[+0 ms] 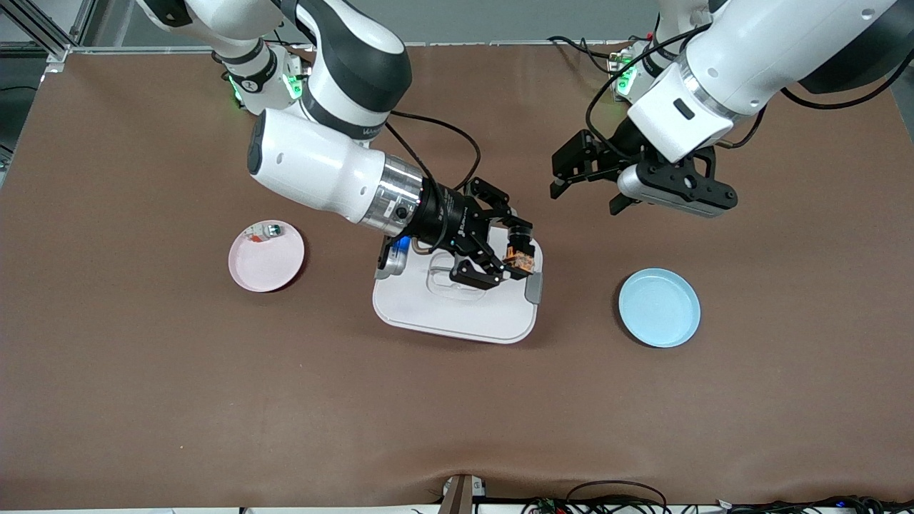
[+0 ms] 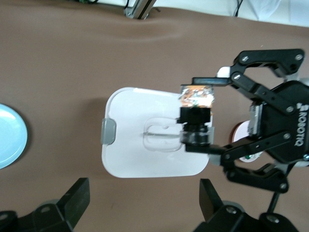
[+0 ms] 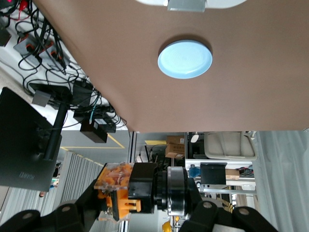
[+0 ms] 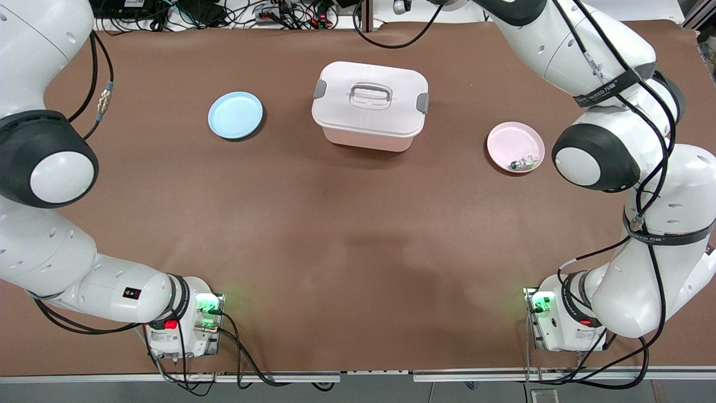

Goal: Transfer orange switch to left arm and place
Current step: 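Hold the switch above the box while the left gripper reaches it, then close the left gripper on the switch held by the right gripper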

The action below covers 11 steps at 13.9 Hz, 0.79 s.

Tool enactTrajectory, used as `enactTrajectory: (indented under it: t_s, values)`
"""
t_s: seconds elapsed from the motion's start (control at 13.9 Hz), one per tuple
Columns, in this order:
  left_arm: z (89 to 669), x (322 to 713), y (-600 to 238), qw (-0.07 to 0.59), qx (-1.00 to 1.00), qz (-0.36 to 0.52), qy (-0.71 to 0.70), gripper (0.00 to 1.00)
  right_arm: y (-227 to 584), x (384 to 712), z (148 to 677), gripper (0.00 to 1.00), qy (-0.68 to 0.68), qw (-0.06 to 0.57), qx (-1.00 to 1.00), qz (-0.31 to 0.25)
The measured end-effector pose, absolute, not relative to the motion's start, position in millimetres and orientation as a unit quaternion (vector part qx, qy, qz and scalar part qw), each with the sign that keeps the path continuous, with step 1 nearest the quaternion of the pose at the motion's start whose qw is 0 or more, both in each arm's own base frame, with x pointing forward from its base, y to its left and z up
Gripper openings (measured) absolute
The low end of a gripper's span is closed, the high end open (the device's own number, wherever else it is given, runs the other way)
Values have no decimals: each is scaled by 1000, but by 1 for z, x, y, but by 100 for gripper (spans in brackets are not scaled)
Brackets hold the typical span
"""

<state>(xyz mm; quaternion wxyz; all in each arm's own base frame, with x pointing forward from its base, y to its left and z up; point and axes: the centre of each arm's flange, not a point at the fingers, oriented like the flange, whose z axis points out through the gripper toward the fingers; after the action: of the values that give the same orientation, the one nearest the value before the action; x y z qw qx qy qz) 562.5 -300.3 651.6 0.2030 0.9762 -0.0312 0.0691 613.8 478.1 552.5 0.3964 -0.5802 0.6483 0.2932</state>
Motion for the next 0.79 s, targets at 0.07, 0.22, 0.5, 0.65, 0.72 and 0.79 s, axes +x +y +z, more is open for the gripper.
enactTrajectory:
  t_s: [0.07, 0.22, 0.5, 0.65, 0.72, 0.79]
  values:
    - [652, 564, -302, 210, 974, 74, -30, 100, 481, 612, 556, 72, 646, 400, -580, 293]
    - [650, 570, -305, 233, 969, 78, -23, 100, 486, 608, 563, 72, 641, 407, -581, 293]
    - [643, 583, -304, 257, 963, 86, -10, 100, 497, 598, 566, 72, 640, 405, -580, 300]
    - [642, 584, -305, 258, 962, 89, -12, 97, 502, 595, 568, 72, 646, 407, -571, 304]
    - [641, 585, -305, 258, 962, 89, -17, 97, 502, 595, 569, 72, 648, 411, -566, 303]
    - [639, 586, -305, 257, 962, 90, -22, 92, 501, 596, 571, 72, 649, 417, -560, 301]
